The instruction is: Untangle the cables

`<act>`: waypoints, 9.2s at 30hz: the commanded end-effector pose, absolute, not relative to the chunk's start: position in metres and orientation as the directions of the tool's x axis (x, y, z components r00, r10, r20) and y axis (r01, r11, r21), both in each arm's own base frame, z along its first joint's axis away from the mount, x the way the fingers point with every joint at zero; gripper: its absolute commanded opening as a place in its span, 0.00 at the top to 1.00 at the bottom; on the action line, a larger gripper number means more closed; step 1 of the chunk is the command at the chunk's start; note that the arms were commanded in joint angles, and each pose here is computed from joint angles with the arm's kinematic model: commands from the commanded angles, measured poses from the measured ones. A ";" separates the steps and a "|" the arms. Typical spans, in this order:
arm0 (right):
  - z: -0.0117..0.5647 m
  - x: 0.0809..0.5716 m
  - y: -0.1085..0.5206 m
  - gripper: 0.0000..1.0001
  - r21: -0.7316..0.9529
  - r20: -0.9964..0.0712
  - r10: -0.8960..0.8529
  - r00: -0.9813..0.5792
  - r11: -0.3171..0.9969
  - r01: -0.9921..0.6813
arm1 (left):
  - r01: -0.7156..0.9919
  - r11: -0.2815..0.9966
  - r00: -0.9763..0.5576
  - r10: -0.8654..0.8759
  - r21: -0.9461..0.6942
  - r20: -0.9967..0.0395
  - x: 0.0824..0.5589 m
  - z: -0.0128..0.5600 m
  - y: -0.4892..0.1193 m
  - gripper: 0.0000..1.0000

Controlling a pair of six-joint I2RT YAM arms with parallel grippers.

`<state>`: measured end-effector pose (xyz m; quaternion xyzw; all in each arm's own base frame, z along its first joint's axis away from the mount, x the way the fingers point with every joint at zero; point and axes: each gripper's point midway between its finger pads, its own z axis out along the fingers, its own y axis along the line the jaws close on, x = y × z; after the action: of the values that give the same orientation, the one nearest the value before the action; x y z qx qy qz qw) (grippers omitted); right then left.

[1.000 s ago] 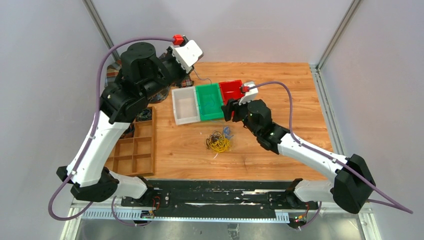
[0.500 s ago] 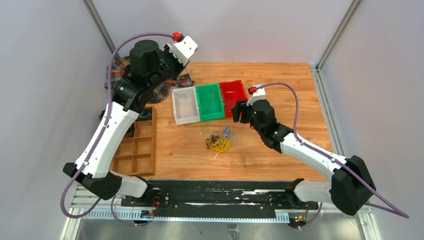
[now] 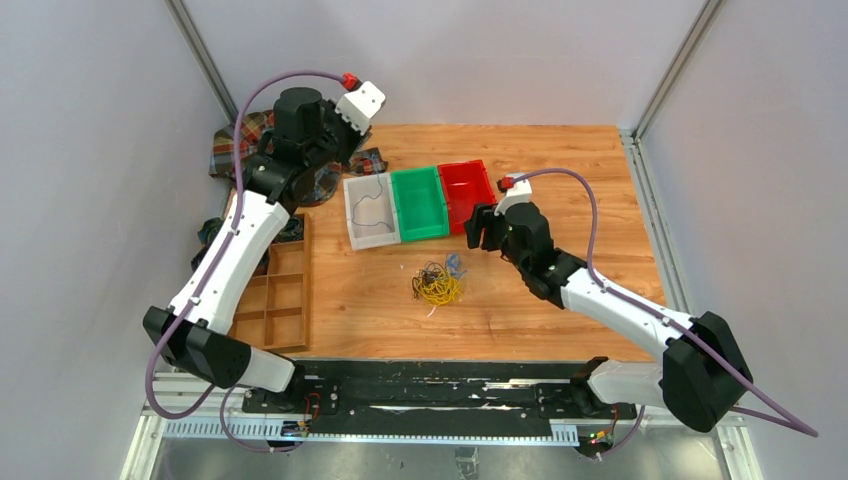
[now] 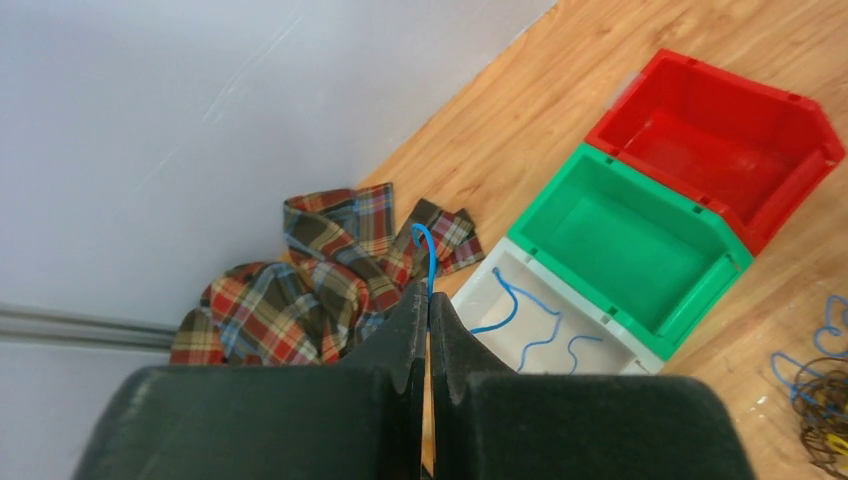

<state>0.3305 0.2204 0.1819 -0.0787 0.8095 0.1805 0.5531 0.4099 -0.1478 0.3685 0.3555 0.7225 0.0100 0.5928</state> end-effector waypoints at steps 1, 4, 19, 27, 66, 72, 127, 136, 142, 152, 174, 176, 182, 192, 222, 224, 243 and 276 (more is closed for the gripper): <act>0.184 0.329 0.217 0.38 0.226 -0.921 0.096 -0.377 0.920 -0.319 | 0.537 0.755 0.033 0.427 0.376 -0.904 0.405 0.395 -0.166 1.00; 0.185 0.330 0.217 0.38 0.230 -0.920 0.100 -0.379 0.920 -0.317 | 0.560 0.750 0.057 0.389 0.352 -0.920 0.403 0.414 -0.174 1.00; 0.188 0.333 0.209 0.38 0.227 -0.918 0.105 -0.383 0.930 -0.290 | 0.586 0.726 0.179 0.317 0.360 -0.931 0.397 0.476 -0.213 1.00; 0.185 0.334 0.205 0.39 0.235 -0.916 0.116 -0.384 0.931 -0.279 | 0.627 0.716 0.135 0.290 0.308 -0.948 0.413 0.455 -0.234 1.00; 0.141 0.347 0.164 0.40 0.292 -0.866 0.194 -0.460 0.944 -0.152 | 0.701 0.519 -0.102 0.753 0.490 -0.650 0.461 0.163 -0.258 1.00; 0.135 0.349 0.158 0.41 0.290 -0.860 0.196 -0.472 0.948 -0.134 | 0.710 0.459 -0.093 0.812 0.533 -0.576 0.473 0.128 -0.262 0.99; 0.116 0.315 0.175 0.45 0.373 -0.786 0.175 -0.593 0.899 -0.228 | 0.994 0.095 -0.100 0.695 -0.047 -0.712 0.269 0.149 -0.318 0.15; 0.123 0.305 0.174 0.48 0.370 -0.798 0.160 -0.581 0.891 -0.263 | 0.991 0.101 -0.137 0.725 -0.093 -0.675 0.295 0.130 -0.340 0.20; 0.124 0.304 0.175 0.53 0.373 -0.800 0.159 -0.578 0.887 -0.271 | 0.987 0.116 -0.160 0.746 -0.111 -0.647 0.295 0.116 -0.336 0.53; 0.133 0.305 0.185 0.52 0.401 -0.807 0.170 -0.565 0.861 -0.313 | 0.992 0.117 -0.116 0.731 -0.043 -0.672 0.286 0.174 -0.322 0.97; 0.259 0.271 0.264 0.37 0.342 -0.932 0.150 -0.331 0.669 -0.660 | 0.984 0.166 -0.144 0.555 -0.061 -0.819 0.236 0.310 -0.306 0.99; 0.269 0.269 0.268 0.37 0.343 -0.934 0.161 -0.319 0.657 -0.672 | 0.984 0.169 -0.140 0.555 -0.054 -0.820 0.234 0.314 -0.303 0.99; 0.288 0.261 0.279 0.37 0.345 -0.936 0.177 -0.304 0.620 -0.704 | 0.980 0.193 -0.143 0.559 -0.039 -0.817 0.233 0.316 -0.297 0.99; 0.301 0.237 0.289 0.37 0.343 -0.939 0.171 -0.300 0.551 -0.761 | 0.967 0.250 -0.122 0.600 0.040 -0.791 0.240 0.311 -0.283 0.99; 0.302 0.282 0.315 0.41 0.313 -0.949 0.210 -0.234 0.703 -0.638 | 0.965 0.252 -0.210 0.566 -0.075 -0.797 0.207 0.322 -0.277 1.00; 0.296 0.281 0.317 0.41 0.316 -0.948 0.201 -0.248 0.698 -0.642 | 0.968 0.239 -0.204 0.562 -0.079 -0.802 0.204 0.325 -0.278 1.00; 0.301 0.229 0.296 0.24 0.275 -0.961 0.211 -0.180 0.638 -0.719 | 0.924 0.380 -0.263 0.586 -0.027 -0.767 0.225 0.319 -0.273 0.99; 0.333 0.270 0.311 0.29 0.266 -0.956 0.283 -0.070 0.746 -0.610 | 0.951 0.200 -0.306 0.497 -0.236 -0.812 0.171 0.345 -0.289 1.00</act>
<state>0.2612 0.3103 0.2944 -0.1613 0.6854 0.3243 0.6316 0.1978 -0.2835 0.3235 0.4984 0.7430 -0.3212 0.3105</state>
